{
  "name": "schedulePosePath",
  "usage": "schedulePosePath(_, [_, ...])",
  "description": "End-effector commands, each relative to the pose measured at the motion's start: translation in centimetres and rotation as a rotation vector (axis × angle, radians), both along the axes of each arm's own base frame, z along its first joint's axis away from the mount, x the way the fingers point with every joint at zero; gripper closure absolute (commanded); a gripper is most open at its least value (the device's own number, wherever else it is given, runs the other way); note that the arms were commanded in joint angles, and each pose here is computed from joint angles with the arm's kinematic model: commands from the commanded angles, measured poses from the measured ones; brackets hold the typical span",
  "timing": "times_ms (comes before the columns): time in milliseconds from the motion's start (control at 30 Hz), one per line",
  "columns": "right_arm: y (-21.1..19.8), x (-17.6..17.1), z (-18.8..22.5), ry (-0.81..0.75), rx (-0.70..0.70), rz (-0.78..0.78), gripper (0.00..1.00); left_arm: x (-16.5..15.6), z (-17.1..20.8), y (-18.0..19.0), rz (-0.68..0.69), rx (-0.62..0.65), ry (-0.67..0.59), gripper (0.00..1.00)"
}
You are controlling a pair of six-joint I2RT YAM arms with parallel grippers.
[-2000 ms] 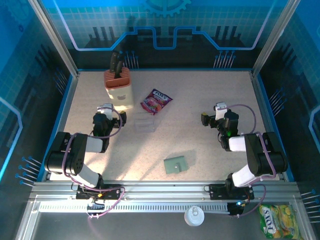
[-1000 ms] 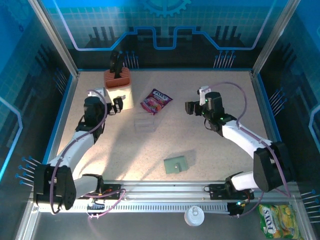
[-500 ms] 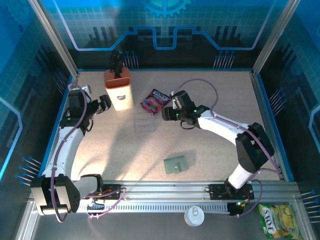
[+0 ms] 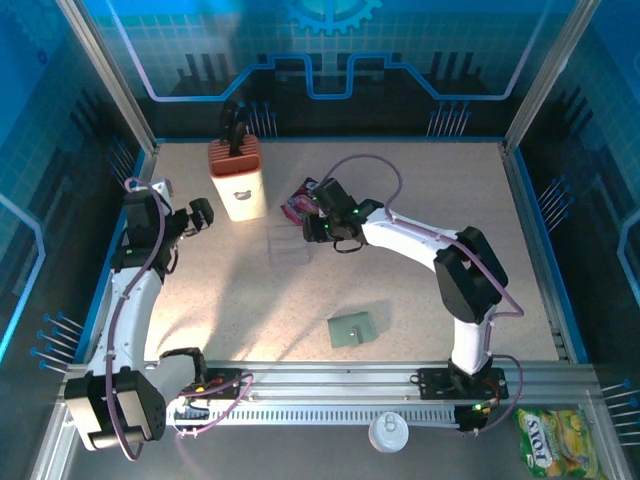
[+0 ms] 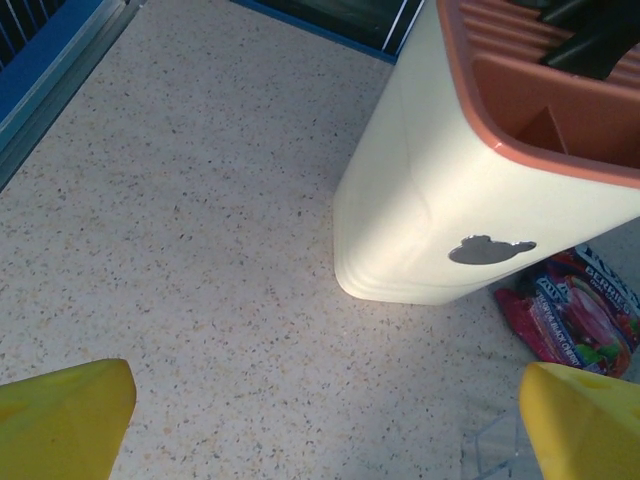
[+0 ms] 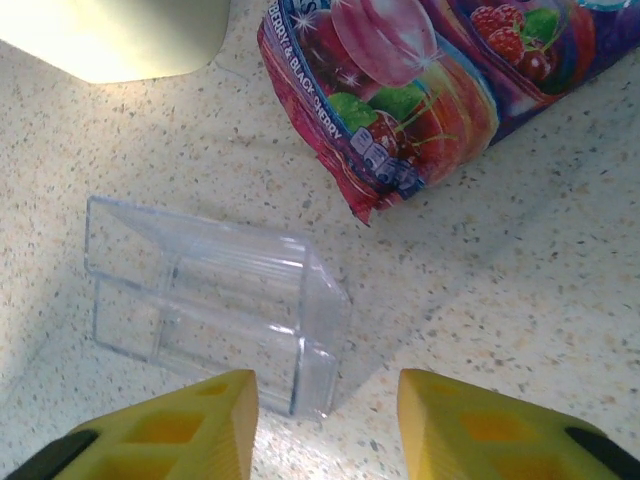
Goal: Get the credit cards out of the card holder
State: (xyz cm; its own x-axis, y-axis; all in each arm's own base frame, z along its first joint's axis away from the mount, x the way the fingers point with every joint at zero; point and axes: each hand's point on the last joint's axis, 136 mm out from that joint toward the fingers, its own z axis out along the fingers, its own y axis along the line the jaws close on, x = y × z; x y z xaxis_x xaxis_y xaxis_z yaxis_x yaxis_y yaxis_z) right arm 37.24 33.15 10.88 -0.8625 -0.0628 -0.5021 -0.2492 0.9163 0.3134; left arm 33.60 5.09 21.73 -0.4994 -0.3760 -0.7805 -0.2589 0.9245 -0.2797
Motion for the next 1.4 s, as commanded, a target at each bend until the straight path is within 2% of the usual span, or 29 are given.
schedulePosePath(0, [0.6, -0.2, -0.8, 0.050, -0.026, -0.020, 0.61, 0.4, 0.2, -0.2, -0.022, -0.016, -0.024, 0.01])
schedulePosePath(433, [2.6, 1.8, -2.6, 0.076, -0.041, -0.045, 0.73, 0.6, 0.3, -0.5, -0.030, -0.039, -0.027, 0.01])
schedulePosePath(767, [2.6, 1.7, -4.0, 0.097, -0.059, -0.053, 0.78, 0.7, 0.1, -0.6, -0.034, -0.049, -0.024, 0.01])
schedulePosePath(1367, [1.7, 1.8, -2.9, 0.068, -0.083, -0.069, 0.89, 0.7, 0.0, -0.7, -0.035, -0.054, -0.020, 0.01])
